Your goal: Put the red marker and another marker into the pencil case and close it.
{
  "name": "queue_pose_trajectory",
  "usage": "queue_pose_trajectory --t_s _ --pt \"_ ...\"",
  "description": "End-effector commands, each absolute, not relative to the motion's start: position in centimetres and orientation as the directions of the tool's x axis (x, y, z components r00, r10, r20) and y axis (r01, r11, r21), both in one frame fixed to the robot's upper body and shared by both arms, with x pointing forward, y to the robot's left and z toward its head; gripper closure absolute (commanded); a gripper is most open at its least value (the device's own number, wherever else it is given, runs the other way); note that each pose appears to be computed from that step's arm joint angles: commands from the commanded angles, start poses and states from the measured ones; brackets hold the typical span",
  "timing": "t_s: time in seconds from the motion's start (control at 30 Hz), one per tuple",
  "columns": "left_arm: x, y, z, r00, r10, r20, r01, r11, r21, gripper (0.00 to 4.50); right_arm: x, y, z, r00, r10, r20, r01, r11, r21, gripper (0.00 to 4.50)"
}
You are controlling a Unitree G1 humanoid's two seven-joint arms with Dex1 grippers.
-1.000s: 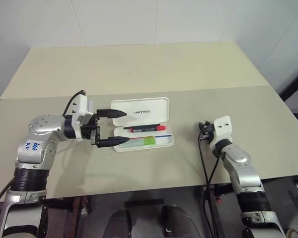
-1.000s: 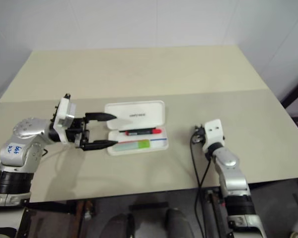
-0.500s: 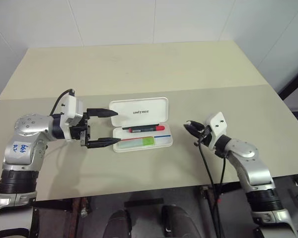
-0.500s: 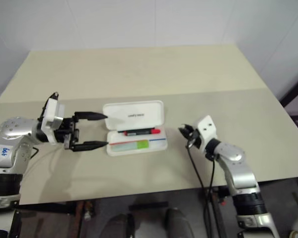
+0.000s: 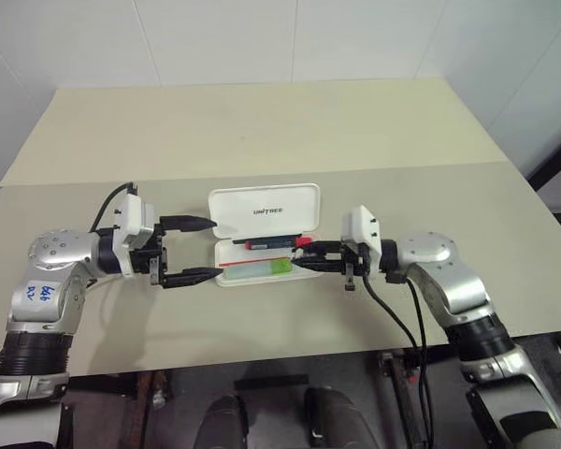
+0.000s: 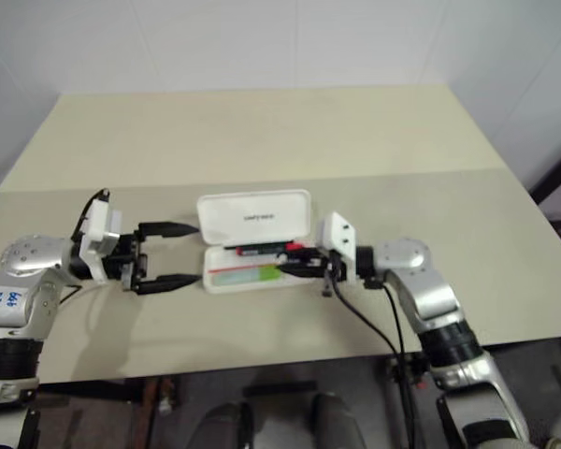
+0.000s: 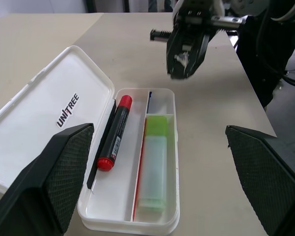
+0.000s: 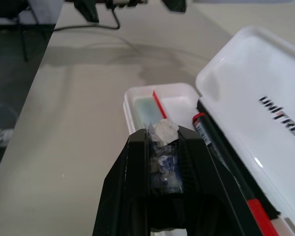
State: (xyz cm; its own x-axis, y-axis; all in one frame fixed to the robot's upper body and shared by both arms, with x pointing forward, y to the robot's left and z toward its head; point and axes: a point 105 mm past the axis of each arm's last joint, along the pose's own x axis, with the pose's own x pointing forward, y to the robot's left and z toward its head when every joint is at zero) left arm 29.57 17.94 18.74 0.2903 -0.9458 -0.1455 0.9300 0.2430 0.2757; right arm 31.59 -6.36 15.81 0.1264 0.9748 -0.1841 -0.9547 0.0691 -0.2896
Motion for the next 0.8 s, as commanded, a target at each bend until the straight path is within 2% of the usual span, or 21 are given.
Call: queue_pose_trajectory --t_s 0.03,0.4,0.8 --pt "29.2 17.6 19.2 0.288 -0.948 -0.137 0.922 0.236 0.306 0.00 32.2 -6.3 16.3 0.083 0.976 -0.201 -0.944 0.012 -0.329 4.10" --pt "28.6 17.7 18.9 0.306 -0.943 -0.131 0.919 0.257 0.298 0.00 34.1 -6.3 15.0 0.017 0.972 -0.233 -0.949 -0.058 -0.310 4.10" --pt "28.5 17.6 19.3 0.314 -0.940 -0.130 0.915 0.263 0.305 0.00 34.9 -6.6 13.5 0.023 0.964 -0.264 -0.953 -0.058 -0.296 4.10"
